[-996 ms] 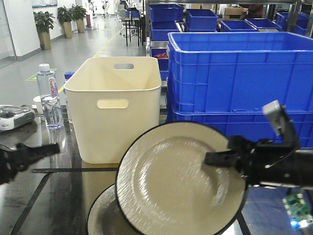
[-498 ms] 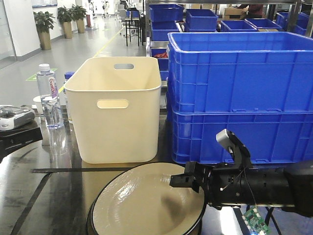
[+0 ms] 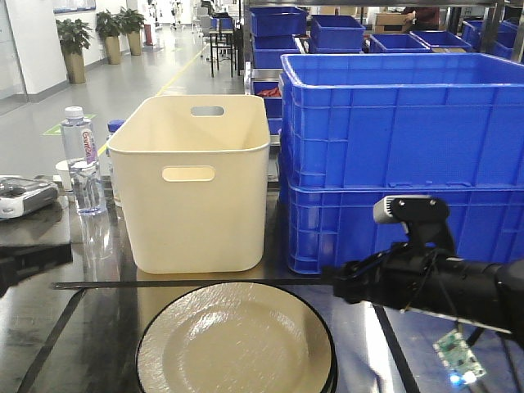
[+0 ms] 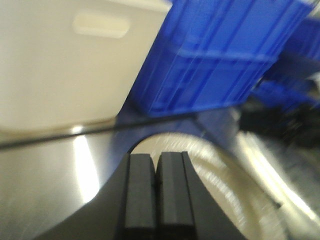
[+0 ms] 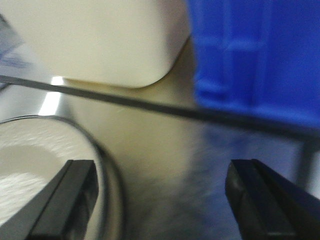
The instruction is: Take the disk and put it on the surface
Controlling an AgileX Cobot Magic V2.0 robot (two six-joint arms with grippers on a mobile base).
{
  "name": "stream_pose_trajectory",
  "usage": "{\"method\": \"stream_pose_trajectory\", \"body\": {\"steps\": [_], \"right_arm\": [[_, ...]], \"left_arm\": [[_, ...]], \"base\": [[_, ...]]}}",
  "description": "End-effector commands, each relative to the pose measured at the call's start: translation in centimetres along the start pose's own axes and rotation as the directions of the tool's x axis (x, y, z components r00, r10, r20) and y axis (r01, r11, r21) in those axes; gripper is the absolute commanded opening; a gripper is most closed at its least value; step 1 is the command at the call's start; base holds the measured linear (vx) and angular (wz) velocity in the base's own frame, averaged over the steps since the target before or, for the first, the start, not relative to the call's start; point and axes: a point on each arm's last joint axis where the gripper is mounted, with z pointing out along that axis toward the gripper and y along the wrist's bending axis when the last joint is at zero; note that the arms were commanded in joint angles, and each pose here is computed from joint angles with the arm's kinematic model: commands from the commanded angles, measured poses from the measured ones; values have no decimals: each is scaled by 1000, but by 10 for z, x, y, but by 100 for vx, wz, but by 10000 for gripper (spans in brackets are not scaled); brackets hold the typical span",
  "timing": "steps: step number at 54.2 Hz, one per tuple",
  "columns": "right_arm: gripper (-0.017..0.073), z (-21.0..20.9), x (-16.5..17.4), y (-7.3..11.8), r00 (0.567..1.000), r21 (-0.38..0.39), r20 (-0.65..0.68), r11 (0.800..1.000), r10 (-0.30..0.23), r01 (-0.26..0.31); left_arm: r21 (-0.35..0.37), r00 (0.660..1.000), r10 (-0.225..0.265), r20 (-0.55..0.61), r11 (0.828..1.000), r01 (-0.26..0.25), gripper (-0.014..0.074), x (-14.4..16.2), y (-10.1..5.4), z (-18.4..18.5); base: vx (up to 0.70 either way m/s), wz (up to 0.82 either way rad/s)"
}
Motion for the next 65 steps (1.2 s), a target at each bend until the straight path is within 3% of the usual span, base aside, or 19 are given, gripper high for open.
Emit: {"method": "stream_pose_trajectory", "body": {"steps": [1,3,5,8,12,17,20,24,26,29,33,38,46,49,50,51,52,58,65], "right_arm": [[498,-32,-33,-2,978,122,135,982,-159,143],[465,-40,-38,-1,968,143,152,974,-198,176],[412,-50,-43,1,956,159,170,964,-238,212],[323,-64,-49,5,947,166,201,962,-250,218],[185,-81,-56,11,939,161,239,964,-248,214],[-10,-105,-63,19,925,152,280,964,-256,220],[-15,-117,-65,23,920,143,296,964,-256,222],[-10,-135,-66,29,917,124,306,966,-256,229],[-9,-143,-66,32,917,118,303,965,-261,236],[-9,-154,-64,36,922,105,289,966,-256,236],[-9,-170,-58,39,942,98,244,972,-232,214],[-9,-185,-48,37,968,139,143,972,-209,189],[-9,-201,-31,24,971,302,56,931,-231,204],[-9,-205,-21,21,963,342,81,915,-255,213],[-9,-206,-18,21,961,349,91,912,-262,216],[-9,-207,-13,21,957,355,107,909,-270,217],[-9,-208,-10,21,954,356,121,909,-274,216],[-9,-209,23,23,926,341,240,919,-291,200],[-9,-206,62,24,894,310,346,934,-283,176]], "left_arm": [[-143,999,-33,-18,989,30,-1,-5,5,-7],[-220,998,-43,-51,975,31,-1,-2,12,-8],[-295,994,-16,-107,955,-17,-1,2,19,-11],[-391,984,11,-176,917,-80,-1,7,29,-15],[-507,965,45,-259,844,-176,-1,10,41,-22],[-615,954,40,-297,757,-223,-1,11,52,-31],[-662,945,46,-325,702,-262,-1,11,57,-36],[-711,940,39,-338,644,-283,-1,10,62,-41],[-729,941,33,-337,623,-283,-1,9,63,-43],[-748,946,19,-323,608,-267,-1,9,64,-45],[-752,954,24,-299,610,-251,-1,8,60,-48],[-733,965,79,-251,635,-243,-1,9,46,-52],[-633,957,235,-172,718,-290,-1,22,10,-57],[-586,959,252,-132,760,-281,-1,35,-2,-59],[-571,954,277,-119,767,-294,-1,37,-7,-61],[-556,958,267,-104,783,-279,-1,43,-9,-61],[-542,953,288,-88,789,-289,-1,45,-14,-64],[-457,957,290,19,854,-250,-1,74,-34,-78],[-382,944,311,107,890,-250,-1,104,-49,-94]], "base": [[0,0],[0,0],[0,0],[0,0],[0,0],[0,0],[0,0],[0,0],[0,0],[0,0],[0,0],[0,0],[0,0],[0,0],[0,0],[0,0],[0,0],[0,0],[0,0]]}}
